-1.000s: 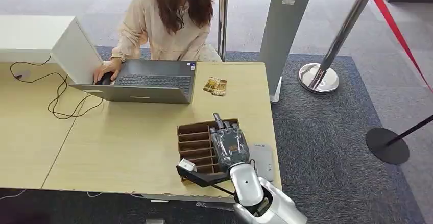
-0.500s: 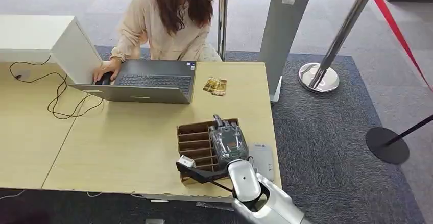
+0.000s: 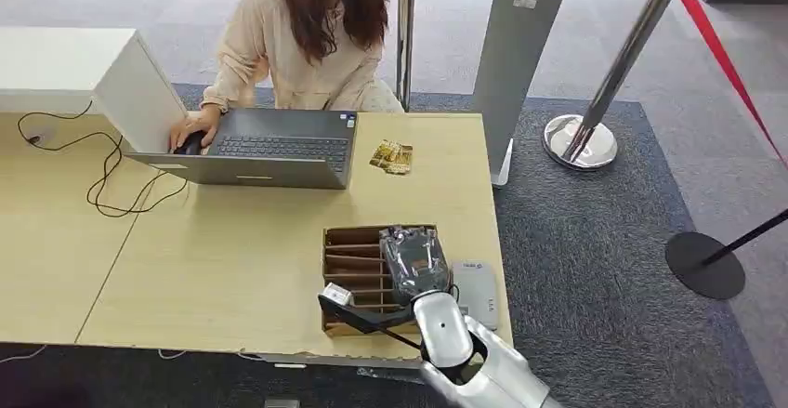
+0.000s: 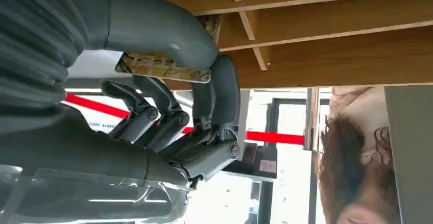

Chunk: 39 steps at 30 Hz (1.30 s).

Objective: Pass the card to the sensor for recognition and then transmit it.

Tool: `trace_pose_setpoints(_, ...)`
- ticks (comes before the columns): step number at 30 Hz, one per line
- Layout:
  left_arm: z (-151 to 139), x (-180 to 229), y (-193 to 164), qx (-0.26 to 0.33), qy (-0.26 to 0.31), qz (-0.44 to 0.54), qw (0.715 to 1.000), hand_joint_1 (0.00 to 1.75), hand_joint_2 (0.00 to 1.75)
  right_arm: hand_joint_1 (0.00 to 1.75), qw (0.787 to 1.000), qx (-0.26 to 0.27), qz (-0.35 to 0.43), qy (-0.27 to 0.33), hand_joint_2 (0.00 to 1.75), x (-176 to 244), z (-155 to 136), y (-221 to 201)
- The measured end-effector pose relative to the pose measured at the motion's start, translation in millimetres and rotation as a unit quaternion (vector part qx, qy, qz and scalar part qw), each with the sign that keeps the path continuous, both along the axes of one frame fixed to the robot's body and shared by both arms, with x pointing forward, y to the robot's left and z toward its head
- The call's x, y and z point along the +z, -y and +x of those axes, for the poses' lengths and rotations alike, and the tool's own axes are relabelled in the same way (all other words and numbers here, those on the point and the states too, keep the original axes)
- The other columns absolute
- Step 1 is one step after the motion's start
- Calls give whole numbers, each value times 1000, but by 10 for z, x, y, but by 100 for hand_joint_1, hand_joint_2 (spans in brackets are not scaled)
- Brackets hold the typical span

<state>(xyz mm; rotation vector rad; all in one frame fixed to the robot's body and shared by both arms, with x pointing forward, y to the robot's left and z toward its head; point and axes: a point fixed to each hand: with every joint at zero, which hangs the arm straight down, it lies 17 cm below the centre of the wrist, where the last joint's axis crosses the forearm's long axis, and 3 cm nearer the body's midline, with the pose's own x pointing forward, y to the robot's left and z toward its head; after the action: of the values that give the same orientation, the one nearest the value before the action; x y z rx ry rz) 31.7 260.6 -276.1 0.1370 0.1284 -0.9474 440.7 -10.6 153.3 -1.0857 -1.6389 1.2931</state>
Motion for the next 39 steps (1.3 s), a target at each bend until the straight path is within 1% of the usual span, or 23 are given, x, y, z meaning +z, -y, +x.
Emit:
trace_pose_setpoints(11, 1, -1, 0, 0, 1, 0, 1000, 0, 0, 175, 1000, 0, 1, 12, 175, 40, 10, -6)
trace_pose_setpoints(18, -3, -1, -1, -1, 0, 0, 1000, 0, 0, 175, 999, 0, 8, 37, 175, 201, -3, -18)
trace_pose_setpoints(28, -13, 0, -9, -1, -1, 2, 1000, 0, 0, 175, 995, 6, 32, 99, 175, 701, -74, -10)
trace_pose_setpoints(39, -18, 0, -8, 1, -2, 2, 1000, 0, 0, 175, 983, 20, 61, 169, 175, 1322, -285, 16)
